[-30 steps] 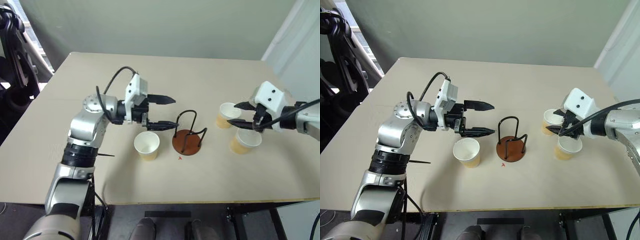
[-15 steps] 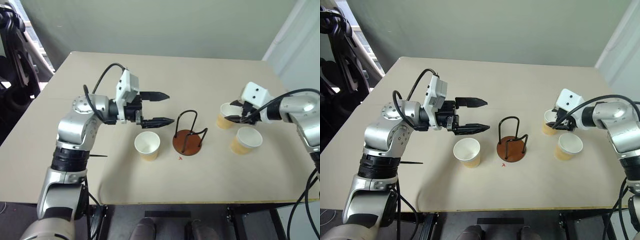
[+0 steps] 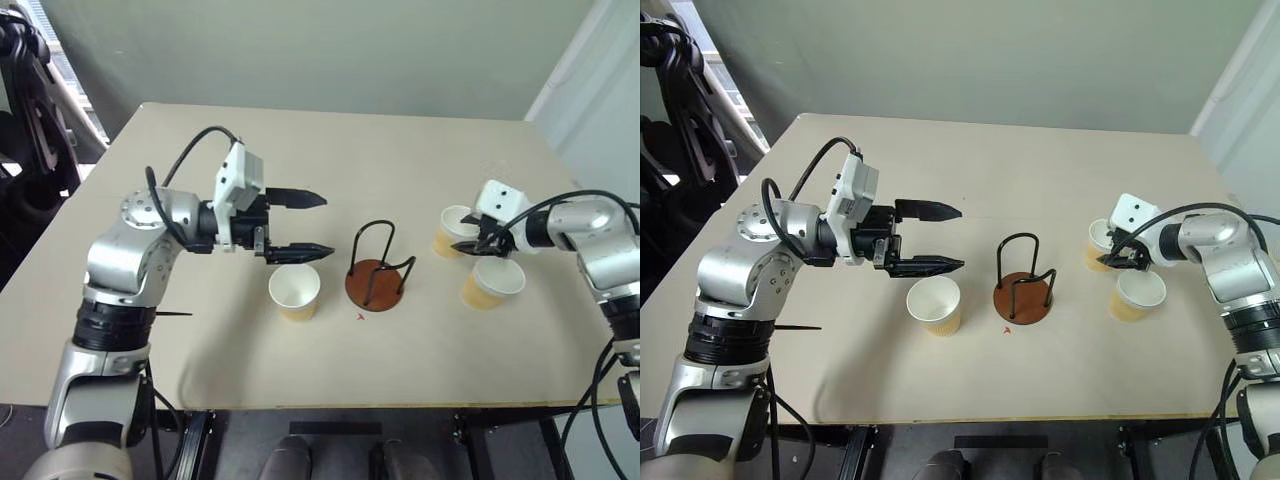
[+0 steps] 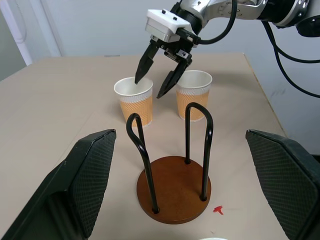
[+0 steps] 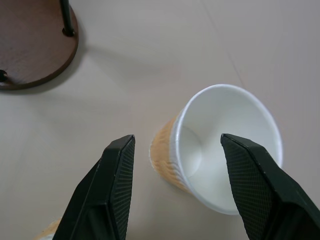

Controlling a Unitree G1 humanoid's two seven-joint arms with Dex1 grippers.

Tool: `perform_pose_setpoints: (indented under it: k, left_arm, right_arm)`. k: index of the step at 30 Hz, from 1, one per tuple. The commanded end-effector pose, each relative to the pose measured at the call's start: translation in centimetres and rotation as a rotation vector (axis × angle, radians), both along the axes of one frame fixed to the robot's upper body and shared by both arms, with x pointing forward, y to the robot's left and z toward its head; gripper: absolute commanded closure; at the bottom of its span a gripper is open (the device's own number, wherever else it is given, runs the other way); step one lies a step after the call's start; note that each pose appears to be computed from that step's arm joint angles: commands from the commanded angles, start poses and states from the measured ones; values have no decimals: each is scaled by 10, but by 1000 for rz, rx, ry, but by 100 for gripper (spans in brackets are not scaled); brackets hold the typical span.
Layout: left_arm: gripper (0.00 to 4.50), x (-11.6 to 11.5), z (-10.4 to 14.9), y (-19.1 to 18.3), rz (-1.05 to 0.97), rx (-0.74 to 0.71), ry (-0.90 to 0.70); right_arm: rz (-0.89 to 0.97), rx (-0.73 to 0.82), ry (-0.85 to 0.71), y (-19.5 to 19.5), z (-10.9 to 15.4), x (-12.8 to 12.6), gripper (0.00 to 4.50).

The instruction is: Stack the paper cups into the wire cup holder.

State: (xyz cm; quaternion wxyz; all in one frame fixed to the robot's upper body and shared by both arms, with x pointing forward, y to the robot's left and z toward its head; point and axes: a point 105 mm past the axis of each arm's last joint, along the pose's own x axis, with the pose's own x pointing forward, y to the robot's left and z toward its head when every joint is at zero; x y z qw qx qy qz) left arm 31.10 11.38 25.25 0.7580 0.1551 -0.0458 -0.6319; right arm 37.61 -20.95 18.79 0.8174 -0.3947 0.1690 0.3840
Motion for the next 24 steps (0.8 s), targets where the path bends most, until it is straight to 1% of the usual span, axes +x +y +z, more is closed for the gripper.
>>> perform_pose_setpoints:
  k: [1, 2, 5, 6, 9, 11, 17, 20, 24]
  left_arm:
    - [5, -6, 11, -1, -7, -8, -48]
    - [5, -6, 11, -1, -6, -8, -48]
    - [0, -6, 12, -2, -3, -8, -48]
    - [0, -6, 12, -2, -2, -7, -48]
    - [0, -6, 12, -2, 1, -5, -47]
    - [0, -6, 12, -1, 2, -3, -47]
    - [0, -4, 13, 0, 6, 1, -48]
    - [0, -3, 13, 2, 8, 5, -47]
    - [0, -3, 13, 5, 10, 12, -47]
  right_arm:
    - [15, -15, -40, 1, 13, 4, 177]
    - [15, -17, -38, 1, 12, 5, 177]
    - [15, -21, -33, 2, 10, 7, 238]
    - [16, -20, -32, 2, 10, 8, 266]
    - [20, -18, -27, 3, 10, 8, 383]
    - [22, -18, -23, 3, 10, 7, 447]
    - [36, 3, -4, 5, 14, 2, 447]
    - [61, 39, -4, 10, 24, -6, 447]
    - [109, 59, -28, 19, 42, -25, 447]
